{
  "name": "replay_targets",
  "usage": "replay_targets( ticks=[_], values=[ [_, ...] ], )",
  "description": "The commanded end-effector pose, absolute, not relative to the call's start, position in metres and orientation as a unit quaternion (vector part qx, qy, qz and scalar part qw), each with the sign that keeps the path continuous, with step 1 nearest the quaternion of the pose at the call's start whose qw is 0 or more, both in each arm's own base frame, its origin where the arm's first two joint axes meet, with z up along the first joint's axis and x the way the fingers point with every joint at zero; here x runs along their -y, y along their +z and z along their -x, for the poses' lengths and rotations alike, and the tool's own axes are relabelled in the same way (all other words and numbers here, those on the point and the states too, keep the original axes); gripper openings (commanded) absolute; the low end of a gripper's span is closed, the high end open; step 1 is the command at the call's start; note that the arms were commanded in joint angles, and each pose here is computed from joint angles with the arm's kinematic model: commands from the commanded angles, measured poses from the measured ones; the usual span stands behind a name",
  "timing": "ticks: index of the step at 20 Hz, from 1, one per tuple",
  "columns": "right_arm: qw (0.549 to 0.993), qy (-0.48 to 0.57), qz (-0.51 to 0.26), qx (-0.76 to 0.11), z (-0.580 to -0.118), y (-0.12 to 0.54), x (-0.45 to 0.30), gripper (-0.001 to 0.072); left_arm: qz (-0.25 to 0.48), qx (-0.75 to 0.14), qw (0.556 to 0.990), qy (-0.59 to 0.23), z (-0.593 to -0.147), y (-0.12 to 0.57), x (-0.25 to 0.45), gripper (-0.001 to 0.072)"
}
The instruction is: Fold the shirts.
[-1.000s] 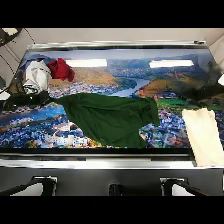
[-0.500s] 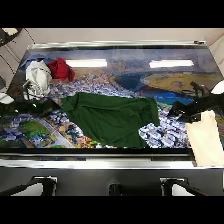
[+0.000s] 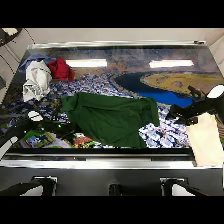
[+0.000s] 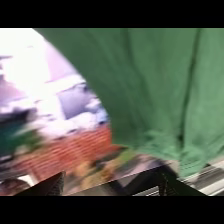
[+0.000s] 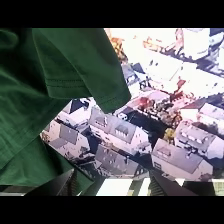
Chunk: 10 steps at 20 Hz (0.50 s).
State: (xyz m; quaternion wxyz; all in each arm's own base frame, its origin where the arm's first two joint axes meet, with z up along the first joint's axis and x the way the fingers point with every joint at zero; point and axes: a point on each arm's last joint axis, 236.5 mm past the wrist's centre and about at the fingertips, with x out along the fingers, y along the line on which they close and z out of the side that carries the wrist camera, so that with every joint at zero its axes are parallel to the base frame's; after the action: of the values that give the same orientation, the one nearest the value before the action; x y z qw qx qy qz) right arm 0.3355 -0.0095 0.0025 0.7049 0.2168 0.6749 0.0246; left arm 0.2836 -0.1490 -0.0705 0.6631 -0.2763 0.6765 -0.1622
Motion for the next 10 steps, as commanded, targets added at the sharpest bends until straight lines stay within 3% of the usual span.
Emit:
replay_targets(
  ticks=[1, 4, 7, 10],
  values=[
    [0.707, 0.022, -0.217, -0.673, -0.34, -0.006, 0.011, 0.0561, 0.301, -0.638, 0.692, -0.152, -0.313, -0.061, 0.148, 0.0637],
    [0.71, 0.017, -0.219, -0.669, -0.348, -0.015, 0.014, 0.0561, 0.314, -0.592, 0.73, -0.136, -0.354, -0.034, 0.118, 0.0637],
    [0.702, 0.016, -0.229, -0.674, -0.355, -0.032, 0.013, 0.0561, 0.285, -0.544, 0.783, -0.097, -0.396, -0.009, 0.066, 0.0621],
    [0.683, 0.031, -0.243, -0.687, -0.357, -0.051, 0.006, 0.0562, 0.256, -0.531, 0.806, -0.057, -0.425, -0.002, 0.026, 0.0601]
  ],
)
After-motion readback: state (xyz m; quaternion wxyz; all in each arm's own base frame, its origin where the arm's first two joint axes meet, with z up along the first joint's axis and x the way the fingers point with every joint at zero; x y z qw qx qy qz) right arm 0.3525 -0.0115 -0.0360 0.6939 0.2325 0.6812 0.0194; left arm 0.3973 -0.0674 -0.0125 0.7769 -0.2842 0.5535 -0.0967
